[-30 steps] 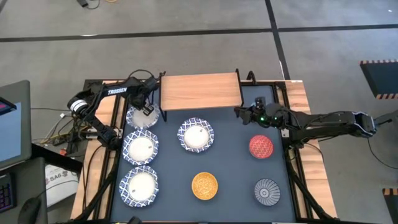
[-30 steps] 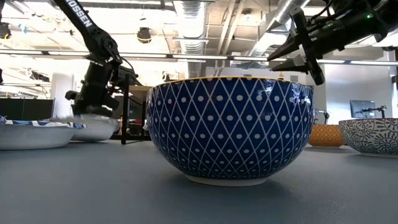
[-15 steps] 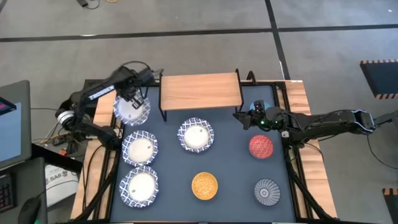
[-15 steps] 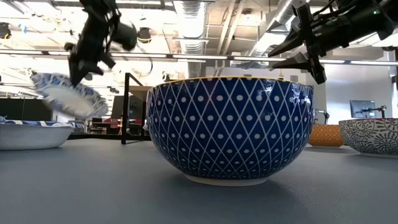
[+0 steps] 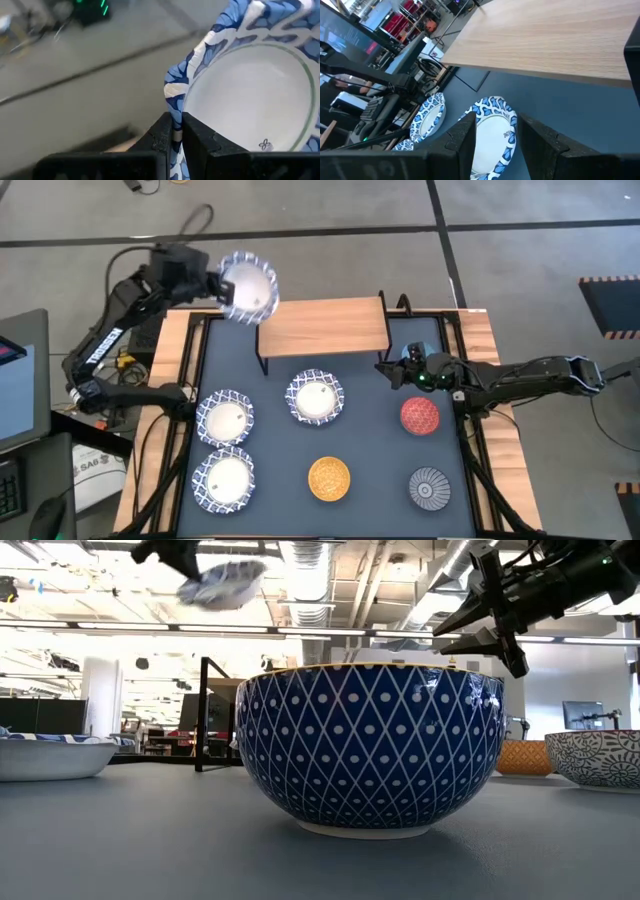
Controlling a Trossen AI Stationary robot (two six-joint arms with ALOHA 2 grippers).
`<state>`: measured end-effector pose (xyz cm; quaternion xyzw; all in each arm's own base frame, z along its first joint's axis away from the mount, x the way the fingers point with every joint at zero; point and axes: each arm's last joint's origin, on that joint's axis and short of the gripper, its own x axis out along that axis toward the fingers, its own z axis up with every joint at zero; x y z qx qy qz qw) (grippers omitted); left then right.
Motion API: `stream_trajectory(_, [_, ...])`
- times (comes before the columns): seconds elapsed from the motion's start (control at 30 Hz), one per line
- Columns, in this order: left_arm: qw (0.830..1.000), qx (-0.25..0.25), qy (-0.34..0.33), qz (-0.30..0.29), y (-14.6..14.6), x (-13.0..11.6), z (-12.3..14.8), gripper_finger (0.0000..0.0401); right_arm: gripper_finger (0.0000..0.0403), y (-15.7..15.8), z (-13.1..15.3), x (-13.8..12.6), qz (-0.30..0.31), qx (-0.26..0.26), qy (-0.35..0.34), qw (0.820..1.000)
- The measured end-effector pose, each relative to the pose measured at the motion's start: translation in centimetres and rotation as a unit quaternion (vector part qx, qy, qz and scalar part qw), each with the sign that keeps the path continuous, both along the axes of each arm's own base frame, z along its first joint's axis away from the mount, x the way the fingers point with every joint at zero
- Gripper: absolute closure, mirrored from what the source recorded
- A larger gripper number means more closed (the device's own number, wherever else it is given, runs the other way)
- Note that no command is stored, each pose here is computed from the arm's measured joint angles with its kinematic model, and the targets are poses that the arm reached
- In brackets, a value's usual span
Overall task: Place and stack bowls onto a shelf
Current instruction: Put the white bowl on the shelf
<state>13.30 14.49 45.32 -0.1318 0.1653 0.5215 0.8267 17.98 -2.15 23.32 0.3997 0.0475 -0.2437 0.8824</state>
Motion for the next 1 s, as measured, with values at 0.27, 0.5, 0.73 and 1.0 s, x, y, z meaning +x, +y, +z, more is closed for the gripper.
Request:
stream_trajectory(0.27, [0.997,-0.002,-0.028,-0.07,2.0,5.8,-1.5,0.0381,0.0235,-0.4,0.0,0.0,-0.011,0.001,-0.002,1.0])
stream_trajectory(0.5, [0.985,-0.111,0.07,-0.114,4.3,10.5,-7.1,0.0381,0.0235,-0.3,0.1,0.0,-0.018,0.026,-0.015,0.999])
stream_trajectory(0.73, [0.958,-0.203,0.16,-0.126,5.9,12.7,-12.1,0.0379,0.0235,0.1,0.0,0.0,-0.007,0.028,-0.014,0.999])
stream_trajectory(1.0, [0.957,-0.195,0.188,-0.099,6.3,12.9,-12.5,0.0305,0.0247,1.4,-2.2,1.0,0.024,0.033,0.067,0.997])
